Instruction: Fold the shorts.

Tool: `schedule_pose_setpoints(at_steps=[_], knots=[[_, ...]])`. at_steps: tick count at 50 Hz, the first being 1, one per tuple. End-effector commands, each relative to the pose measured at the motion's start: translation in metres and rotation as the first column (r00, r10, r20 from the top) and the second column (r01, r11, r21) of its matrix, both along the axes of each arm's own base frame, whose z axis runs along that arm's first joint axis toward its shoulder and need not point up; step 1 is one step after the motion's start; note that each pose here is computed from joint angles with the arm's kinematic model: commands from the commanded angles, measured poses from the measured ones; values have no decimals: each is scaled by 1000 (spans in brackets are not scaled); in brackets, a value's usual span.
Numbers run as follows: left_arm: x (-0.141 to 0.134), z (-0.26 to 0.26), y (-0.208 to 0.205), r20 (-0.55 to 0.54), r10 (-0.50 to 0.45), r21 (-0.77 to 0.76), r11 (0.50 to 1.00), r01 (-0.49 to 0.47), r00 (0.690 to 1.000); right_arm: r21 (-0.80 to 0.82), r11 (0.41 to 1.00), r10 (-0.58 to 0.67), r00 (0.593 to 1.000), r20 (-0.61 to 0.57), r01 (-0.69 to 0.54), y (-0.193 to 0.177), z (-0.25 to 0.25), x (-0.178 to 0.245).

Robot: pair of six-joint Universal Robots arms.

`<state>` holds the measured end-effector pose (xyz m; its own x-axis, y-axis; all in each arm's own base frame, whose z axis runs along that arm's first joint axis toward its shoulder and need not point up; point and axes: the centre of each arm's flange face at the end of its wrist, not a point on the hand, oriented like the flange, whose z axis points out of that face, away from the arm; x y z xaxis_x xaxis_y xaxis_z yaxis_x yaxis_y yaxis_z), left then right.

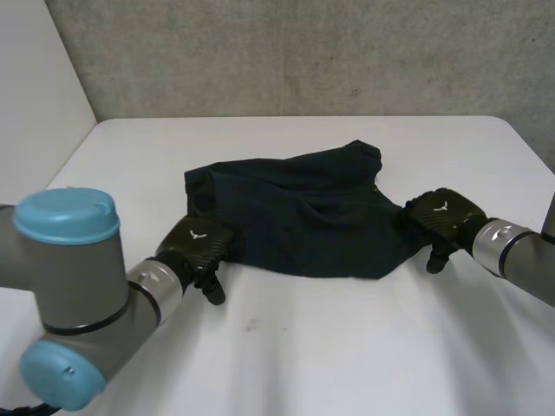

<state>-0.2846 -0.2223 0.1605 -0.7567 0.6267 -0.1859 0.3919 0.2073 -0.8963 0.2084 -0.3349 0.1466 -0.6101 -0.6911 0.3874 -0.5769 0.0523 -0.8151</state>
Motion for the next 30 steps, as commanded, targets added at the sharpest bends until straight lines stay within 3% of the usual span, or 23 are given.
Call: schedule_pose_setpoints(at_steps=[1,30], knots=[[-10,-9,-17,-4,-2,-13,1000,2,1000,53,998,-38,996,77,34,-14,-14,3],[-41,-34,-61,-4,-12,-50,999,12,1000,-3,999,-32,995,94,32,-40,-30,9]])
